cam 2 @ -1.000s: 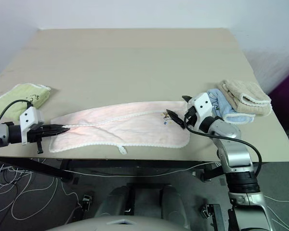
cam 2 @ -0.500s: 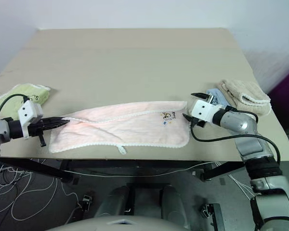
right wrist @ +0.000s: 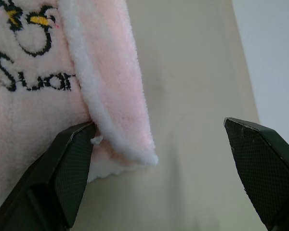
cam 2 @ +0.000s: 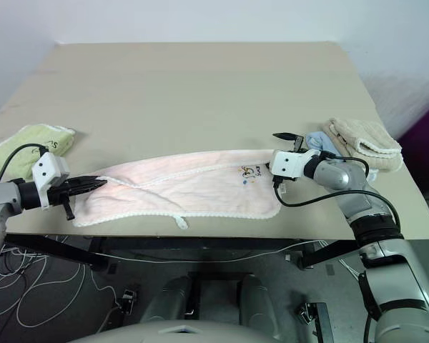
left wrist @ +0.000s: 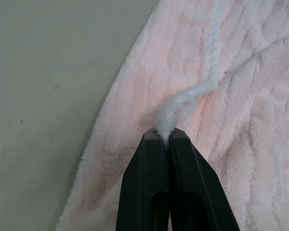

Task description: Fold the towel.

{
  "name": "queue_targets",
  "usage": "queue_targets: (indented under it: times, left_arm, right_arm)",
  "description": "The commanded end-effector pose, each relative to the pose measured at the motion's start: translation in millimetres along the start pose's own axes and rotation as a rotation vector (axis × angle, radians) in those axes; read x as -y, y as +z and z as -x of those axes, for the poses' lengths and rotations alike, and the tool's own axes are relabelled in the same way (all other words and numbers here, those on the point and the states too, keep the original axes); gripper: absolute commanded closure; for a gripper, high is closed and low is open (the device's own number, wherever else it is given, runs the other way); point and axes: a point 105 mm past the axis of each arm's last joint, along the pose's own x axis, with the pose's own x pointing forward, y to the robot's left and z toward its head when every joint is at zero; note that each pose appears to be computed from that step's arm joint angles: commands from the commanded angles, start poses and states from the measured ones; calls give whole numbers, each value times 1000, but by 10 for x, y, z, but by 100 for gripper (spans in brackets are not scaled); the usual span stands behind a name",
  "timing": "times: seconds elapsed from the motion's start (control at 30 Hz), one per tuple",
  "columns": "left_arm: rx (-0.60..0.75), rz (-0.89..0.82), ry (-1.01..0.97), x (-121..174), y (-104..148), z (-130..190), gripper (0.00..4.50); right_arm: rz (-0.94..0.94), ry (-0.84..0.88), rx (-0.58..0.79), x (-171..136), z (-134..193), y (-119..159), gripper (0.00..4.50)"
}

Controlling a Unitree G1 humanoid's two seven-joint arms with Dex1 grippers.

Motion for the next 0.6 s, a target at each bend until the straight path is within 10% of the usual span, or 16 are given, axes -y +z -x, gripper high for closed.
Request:
queue_targets:
  times: [0.03, 0.37, 0.6]
  left_arm:
    - [28, -29, 20, -34, 97, 41, 450]
    - [44, -11, 34, -13, 81, 32, 450]
    - [55, -22, 78, -80, 88, 40, 450]
  right_arm:
    - [38, 8, 19, 9, -17, 46, 86]
    - [-4, 30, 21, -46, 24, 20, 434]
    - [-39, -36, 7, 121, 95, -3, 447]
